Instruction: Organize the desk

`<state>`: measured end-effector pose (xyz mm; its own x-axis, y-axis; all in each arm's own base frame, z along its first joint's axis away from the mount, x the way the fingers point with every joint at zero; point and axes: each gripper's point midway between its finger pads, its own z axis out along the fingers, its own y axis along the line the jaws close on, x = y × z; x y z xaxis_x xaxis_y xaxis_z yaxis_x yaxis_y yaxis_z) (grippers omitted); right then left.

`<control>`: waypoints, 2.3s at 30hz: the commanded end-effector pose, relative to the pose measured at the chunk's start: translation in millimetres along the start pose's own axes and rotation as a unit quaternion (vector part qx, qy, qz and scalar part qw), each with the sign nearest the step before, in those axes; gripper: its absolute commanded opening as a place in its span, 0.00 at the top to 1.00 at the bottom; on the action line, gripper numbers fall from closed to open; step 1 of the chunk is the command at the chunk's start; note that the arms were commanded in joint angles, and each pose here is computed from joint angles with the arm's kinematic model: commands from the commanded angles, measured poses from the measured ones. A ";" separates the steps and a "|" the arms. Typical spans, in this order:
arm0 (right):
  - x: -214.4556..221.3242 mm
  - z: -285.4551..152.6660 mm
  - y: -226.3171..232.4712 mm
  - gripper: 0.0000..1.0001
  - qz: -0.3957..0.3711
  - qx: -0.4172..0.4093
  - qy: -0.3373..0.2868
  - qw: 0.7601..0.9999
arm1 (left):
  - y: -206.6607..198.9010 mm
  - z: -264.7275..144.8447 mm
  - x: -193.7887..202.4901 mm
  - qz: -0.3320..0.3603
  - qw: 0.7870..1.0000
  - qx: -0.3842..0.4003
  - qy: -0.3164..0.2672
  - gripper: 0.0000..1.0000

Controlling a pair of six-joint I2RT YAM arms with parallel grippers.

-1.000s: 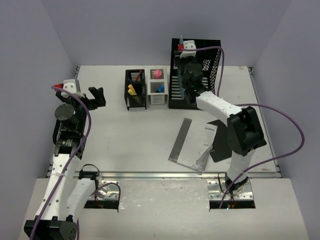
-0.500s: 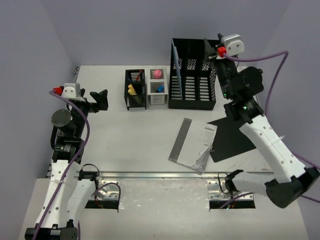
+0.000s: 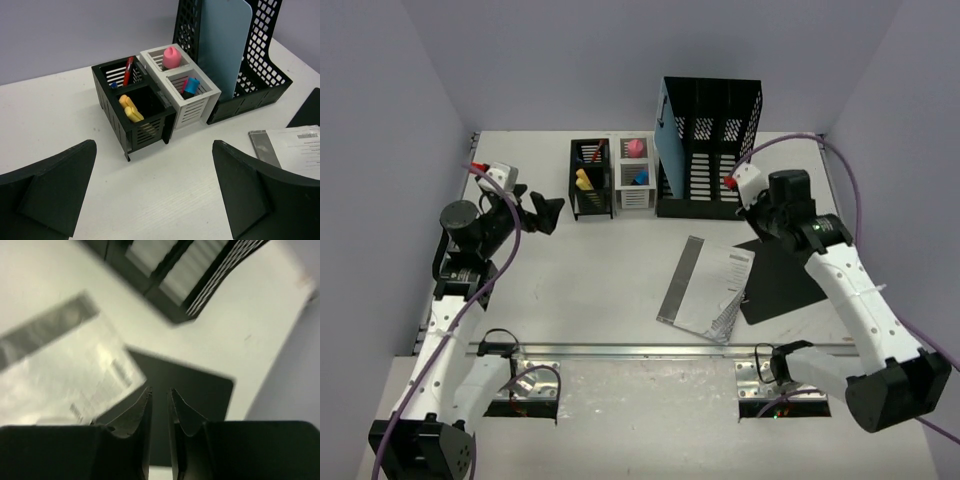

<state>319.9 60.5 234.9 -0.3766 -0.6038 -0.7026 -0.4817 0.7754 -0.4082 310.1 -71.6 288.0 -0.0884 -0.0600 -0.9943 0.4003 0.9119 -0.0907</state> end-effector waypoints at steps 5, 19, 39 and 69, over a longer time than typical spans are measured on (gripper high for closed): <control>120.5 29.8 74.8 0.90 0.053 -0.103 0.163 0.980 | -13.4 -7.1 -15.3 0.018 0.999 0.026 -0.029 0.01; 170.7 64.4 97.4 0.77 0.276 -0.172 0.230 0.918 | -15.4 -14.7 -4.8 0.025 0.999 0.026 -0.029 0.00; 210.7 96.6 63.5 0.99 0.190 -0.071 0.243 0.948 | -9.9 -8.0 1.6 0.020 0.999 0.020 -0.017 0.00; 184.8 96.4 136.0 0.01 0.218 -0.199 0.253 0.921 | -5.3 -4.7 9.5 0.024 1.000 0.014 -0.007 0.00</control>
<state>273.4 62.2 -4.6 -0.8890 -0.2937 -0.3512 -0.3623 0.9203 0.1474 302.6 -74.2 270.7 -0.1036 -0.0391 -0.9939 0.4202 0.9040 -0.0794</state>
